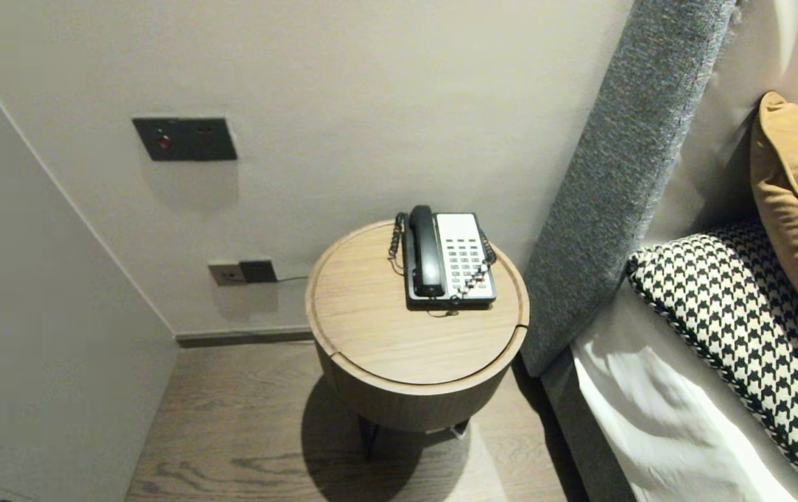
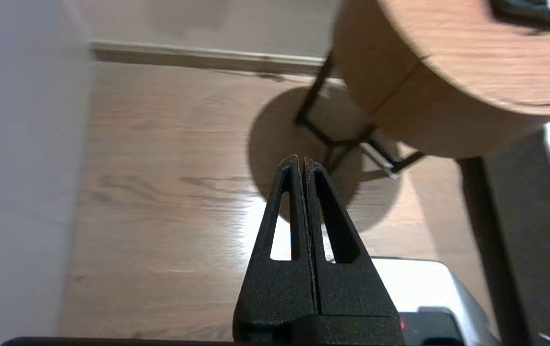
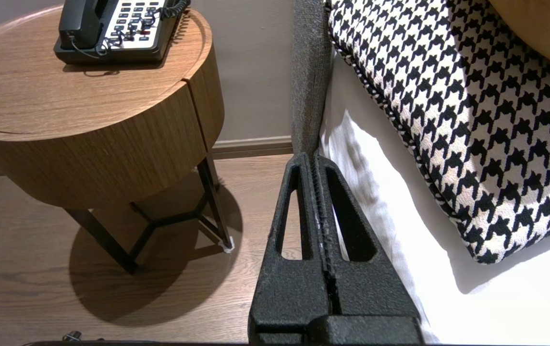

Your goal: Open the nightstand drawer

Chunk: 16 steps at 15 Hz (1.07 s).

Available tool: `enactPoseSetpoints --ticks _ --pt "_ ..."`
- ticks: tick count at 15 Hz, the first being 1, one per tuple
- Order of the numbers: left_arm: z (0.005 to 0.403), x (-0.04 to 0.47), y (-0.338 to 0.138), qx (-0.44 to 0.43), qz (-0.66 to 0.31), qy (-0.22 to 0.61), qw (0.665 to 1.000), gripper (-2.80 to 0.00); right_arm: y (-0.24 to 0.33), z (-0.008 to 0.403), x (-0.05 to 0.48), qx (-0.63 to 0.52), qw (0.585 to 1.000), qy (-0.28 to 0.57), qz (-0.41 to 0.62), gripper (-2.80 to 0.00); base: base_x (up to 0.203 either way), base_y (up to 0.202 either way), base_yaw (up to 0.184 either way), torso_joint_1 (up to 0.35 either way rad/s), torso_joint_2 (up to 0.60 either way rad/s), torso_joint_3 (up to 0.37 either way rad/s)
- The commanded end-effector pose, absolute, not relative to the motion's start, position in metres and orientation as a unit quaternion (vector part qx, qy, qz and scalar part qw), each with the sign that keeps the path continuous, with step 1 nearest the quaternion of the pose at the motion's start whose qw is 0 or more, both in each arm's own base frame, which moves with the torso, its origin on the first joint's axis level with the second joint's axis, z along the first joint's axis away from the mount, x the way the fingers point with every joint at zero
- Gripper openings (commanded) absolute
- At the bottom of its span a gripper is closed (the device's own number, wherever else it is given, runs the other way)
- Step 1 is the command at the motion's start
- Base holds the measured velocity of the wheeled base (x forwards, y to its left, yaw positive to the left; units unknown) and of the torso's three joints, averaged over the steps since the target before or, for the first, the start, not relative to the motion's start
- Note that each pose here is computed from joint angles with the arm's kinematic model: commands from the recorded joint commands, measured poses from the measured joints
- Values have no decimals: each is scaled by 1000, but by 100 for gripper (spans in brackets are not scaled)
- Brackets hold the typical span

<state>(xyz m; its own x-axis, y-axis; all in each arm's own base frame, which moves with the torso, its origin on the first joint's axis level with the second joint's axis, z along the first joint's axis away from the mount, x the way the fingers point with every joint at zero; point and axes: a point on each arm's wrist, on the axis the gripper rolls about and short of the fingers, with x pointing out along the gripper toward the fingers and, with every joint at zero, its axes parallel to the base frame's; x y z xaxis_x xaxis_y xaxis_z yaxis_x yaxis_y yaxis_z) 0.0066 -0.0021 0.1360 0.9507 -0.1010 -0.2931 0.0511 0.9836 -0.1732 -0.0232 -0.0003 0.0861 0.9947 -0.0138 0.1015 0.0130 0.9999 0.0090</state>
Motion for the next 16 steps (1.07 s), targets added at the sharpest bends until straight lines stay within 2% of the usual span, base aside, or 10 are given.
enactPoseSetpoints --ticks 1,4,7,12,16 --pt "121 -6 -3 -83 -16 128 988 -280 0 75 -20 4 999 -31 -7 -280 0 0 0 0 0 0" --pt "118 -6 -3 -68 -7 97 993 -280 0 75 -20 4 999 -31 -7 -280 0 0 0 0 0 0" --pt "110 0 -2 -17 -4 55 998 -280 0 75 -20 4 999 -31 -7 -280 0 0 0 0 0 0" --pt "96 2 -2 6 -2 56 998 -280 0 75 -20 4 999 -31 -7 -280 0 0 0 0 0 0" --pt "101 1 -2 9 -1 44 999 -280 0 75 -20 4 999 -31 -7 -280 0 0 0 0 0 0"
